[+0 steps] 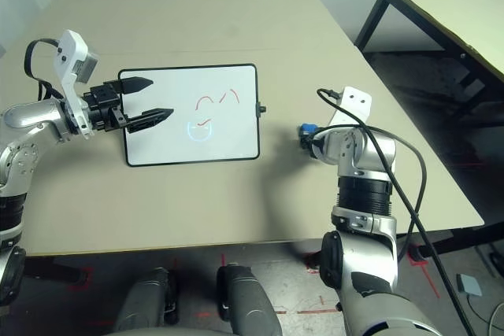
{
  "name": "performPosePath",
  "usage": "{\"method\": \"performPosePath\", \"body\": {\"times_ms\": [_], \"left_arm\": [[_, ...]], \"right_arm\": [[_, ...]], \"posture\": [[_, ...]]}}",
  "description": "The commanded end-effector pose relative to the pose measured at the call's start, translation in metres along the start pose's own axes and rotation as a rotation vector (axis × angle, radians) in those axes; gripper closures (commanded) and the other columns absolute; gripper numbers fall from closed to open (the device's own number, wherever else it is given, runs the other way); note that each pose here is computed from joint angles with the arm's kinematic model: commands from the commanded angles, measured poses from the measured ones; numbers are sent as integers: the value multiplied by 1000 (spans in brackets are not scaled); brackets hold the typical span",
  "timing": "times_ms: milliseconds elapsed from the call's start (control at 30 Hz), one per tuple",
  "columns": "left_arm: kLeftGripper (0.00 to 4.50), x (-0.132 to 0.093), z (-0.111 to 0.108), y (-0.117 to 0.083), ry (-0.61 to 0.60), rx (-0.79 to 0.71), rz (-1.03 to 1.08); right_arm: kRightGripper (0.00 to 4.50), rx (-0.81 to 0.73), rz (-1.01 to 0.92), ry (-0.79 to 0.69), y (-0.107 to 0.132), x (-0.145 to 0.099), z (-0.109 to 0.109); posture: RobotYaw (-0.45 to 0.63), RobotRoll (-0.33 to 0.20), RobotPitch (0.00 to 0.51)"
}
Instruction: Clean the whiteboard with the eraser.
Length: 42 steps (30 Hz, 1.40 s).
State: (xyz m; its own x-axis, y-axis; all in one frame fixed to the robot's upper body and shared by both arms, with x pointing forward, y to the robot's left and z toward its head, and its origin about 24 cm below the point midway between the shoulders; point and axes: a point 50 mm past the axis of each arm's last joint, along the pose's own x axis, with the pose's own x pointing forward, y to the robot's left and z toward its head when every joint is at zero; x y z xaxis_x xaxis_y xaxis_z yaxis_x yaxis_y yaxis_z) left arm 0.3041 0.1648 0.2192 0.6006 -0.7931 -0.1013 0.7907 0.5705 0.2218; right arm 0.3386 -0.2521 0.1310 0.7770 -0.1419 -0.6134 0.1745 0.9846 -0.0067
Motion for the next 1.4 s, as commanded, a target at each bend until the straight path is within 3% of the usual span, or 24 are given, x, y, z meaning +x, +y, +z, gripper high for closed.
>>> {"method": "performPosePath", "body": {"times_ms": [33, 233, 367, 467, 600, 733, 900, 1100, 1400], "left_arm": [[0, -1, 2, 0, -12, -1, -1], [0, 0, 0, 1, -11, -6, -2], [0, 1, -1, 1, -7, -7, -11], [0, 3, -2, 1, 0, -4, -21], [0, 5, -3, 2, 10, 3, -38], [0, 7, -3, 4, 14, 10, -51], [0, 8, -3, 6, 23, 16, -62], [0, 7, 1, 6, 25, 20, -65], [0, 5, 1, 3, 29, 16, -65]], "right_arm": [[3694, 2, -30, 63, -11, 14, -18], [3695, -82, -38, -45, -21, 12, 1], [3700, -242, 12, -224, -14, -5, 39], [3702, -360, 100, -345, 9, -23, 70], [3703, -496, 329, -490, 69, -64, 100], [3703, -641, 538, -537, 115, -90, 91], [3703, -771, 663, -518, 146, -91, 67], [3703, -879, 654, -503, 153, -66, 47], [3703, -950, 582, -526, 151, -38, 40]], "posture": [[11, 0, 131], [4, 0, 131], [-3, 0, 128], [-9, 0, 124], [-17, 0, 121], [-20, 0, 122], [-9, 0, 125], [17, 0, 133], [21, 0, 138]]}}
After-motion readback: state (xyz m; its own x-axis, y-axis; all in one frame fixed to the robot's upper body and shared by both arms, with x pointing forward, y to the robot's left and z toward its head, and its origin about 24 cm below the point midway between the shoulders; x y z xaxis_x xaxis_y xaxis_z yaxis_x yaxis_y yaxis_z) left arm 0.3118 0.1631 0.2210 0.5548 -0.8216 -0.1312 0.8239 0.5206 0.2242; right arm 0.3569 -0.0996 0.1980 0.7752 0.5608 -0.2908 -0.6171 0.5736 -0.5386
